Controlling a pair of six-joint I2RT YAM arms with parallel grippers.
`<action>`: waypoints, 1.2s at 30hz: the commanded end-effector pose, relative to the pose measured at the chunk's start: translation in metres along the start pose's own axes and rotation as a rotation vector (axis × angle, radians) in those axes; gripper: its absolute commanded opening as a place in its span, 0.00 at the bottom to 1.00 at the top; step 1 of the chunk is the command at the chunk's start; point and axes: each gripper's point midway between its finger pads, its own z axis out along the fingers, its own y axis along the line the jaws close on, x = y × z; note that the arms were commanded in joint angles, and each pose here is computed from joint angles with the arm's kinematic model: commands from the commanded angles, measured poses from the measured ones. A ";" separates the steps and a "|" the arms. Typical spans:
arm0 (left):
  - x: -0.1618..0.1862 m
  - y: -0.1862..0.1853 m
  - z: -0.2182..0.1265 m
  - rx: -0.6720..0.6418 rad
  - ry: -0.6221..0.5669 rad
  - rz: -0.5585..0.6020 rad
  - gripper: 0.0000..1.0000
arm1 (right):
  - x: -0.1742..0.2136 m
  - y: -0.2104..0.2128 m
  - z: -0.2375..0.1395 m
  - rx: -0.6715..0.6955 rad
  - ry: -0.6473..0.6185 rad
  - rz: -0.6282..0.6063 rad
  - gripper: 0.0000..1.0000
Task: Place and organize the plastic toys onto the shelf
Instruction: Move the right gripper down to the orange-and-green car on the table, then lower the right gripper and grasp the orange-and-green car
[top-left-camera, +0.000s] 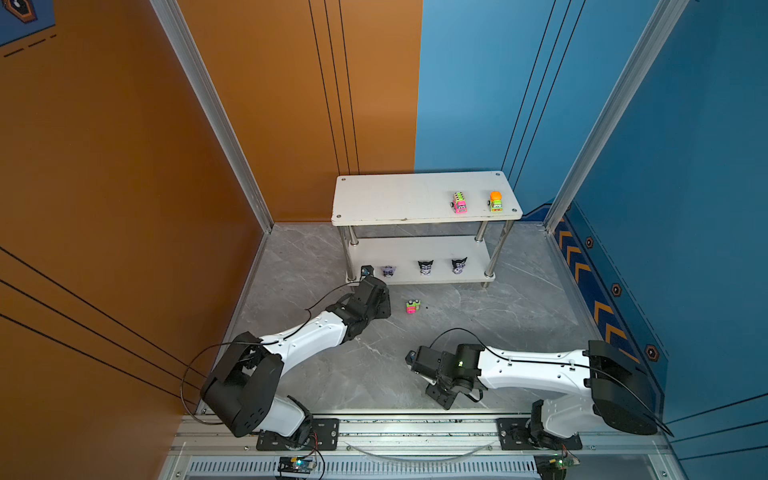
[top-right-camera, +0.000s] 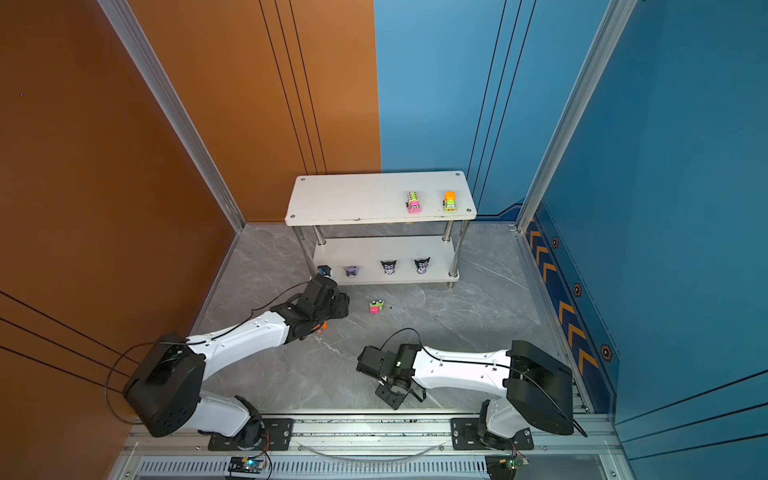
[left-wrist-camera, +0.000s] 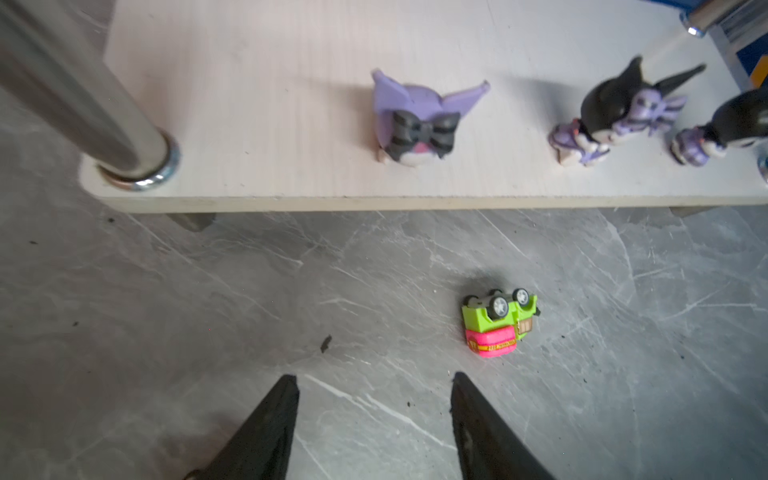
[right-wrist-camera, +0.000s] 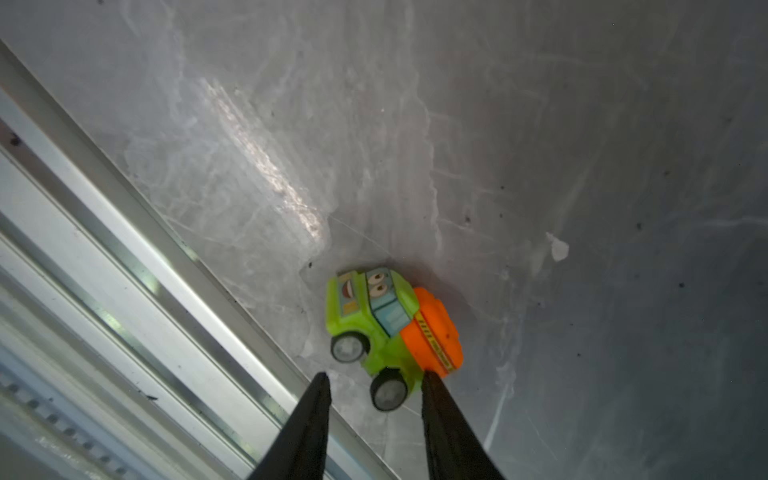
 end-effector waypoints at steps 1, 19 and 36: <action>-0.003 0.008 -0.009 -0.003 -0.010 -0.009 0.61 | -0.005 -0.010 0.009 0.040 -0.007 0.039 0.40; -0.001 0.023 -0.012 -0.020 -0.012 -0.030 0.62 | -0.097 -0.119 -0.012 0.316 -0.258 0.303 0.47; -0.008 0.028 -0.018 -0.026 -0.031 -0.045 0.62 | -0.121 -0.077 -0.001 -0.094 -0.326 0.465 0.00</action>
